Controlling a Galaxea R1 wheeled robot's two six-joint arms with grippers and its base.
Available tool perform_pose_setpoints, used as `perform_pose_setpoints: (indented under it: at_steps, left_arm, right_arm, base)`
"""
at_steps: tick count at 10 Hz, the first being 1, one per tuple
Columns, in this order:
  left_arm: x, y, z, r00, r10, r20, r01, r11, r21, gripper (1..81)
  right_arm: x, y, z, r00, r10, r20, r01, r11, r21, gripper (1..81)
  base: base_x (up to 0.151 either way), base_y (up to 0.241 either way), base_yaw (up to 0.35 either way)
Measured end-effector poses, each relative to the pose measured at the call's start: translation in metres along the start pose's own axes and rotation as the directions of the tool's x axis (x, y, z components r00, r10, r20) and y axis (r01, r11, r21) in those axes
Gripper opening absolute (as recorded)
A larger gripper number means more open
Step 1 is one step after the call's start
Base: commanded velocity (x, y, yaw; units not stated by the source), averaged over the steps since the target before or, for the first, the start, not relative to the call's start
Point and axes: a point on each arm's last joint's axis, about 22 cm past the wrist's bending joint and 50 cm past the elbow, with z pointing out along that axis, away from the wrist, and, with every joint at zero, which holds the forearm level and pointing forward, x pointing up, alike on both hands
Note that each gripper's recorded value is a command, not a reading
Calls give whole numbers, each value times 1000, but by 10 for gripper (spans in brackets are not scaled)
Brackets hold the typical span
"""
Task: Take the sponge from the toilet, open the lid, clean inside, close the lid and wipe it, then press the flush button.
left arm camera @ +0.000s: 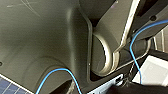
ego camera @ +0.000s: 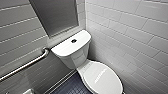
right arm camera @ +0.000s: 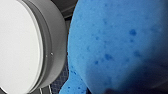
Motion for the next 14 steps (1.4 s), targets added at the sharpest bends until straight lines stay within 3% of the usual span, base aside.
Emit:
perform_pose_setpoints:
  at_steps: [2, 4, 7, 8, 9, 10, 11, 12, 14]
  left_arm:
    - [14, 10, 5, 1000, 12, -16, -12, 1000, -14, 811]
    - [26, 16, 9, 999, 22, -28, -22, 999, -23, 811]
    - [29, 15, 9, 999, 28, -30, -29, 999, -20, 811]
    - [29, 15, 10, 999, 28, -30, -29, 999, -17, 811]
    - [29, 14, 11, 999, 29, -31, -30, 999, -16, 811]
    - [29, 13, 11, 999, 30, -30, -31, 999, -12, 811]
    - [30, 13, 11, 999, 31, -31, -31, 999, -12, 811]
    - [31, 15, 12, 999, 31, -31, -32, 999, -15, 811]
    - [32, 17, 13, 999, 32, -33, -33, 999, -18, 811]
  right_arm:
    - [-32, 28, -29, 999, 19, 37, -18, 999, -32, 10]
    - [-44, 22, -58, 998, 1, 65, 0, 1000, -14, 10]
    - [-44, -50, -79, 990, -94, 104, 81, 990, 120, 10]
    - [-41, -86, -71, 983, -140, 117, 117, 977, 180, 10]
    - [-34, -128, -61, 972, -197, 125, 163, 956, 245, 10]
    - [-23, -168, -53, 957, -262, 121, 216, 929, 301, 10]
    - [-9, -208, -40, 934, -339, 111, 284, 895, 345, 10]
    - [4, -234, -24, 913, -395, 101, 336, 869, 362, 10]
    - [29, -270, 16, 872, -482, 84, 426, 833, 352, 10]
  base:
    - [0, 0, 0]
    - [0, 0, 0]
    - [0, 0, 0]
    - [0, 0, 0]
    - [0, 0, 0]
    - [0, 0, 0]
    - [0, 0, 0]
    - [0, 0, 0]
    - [0, 0, 0]
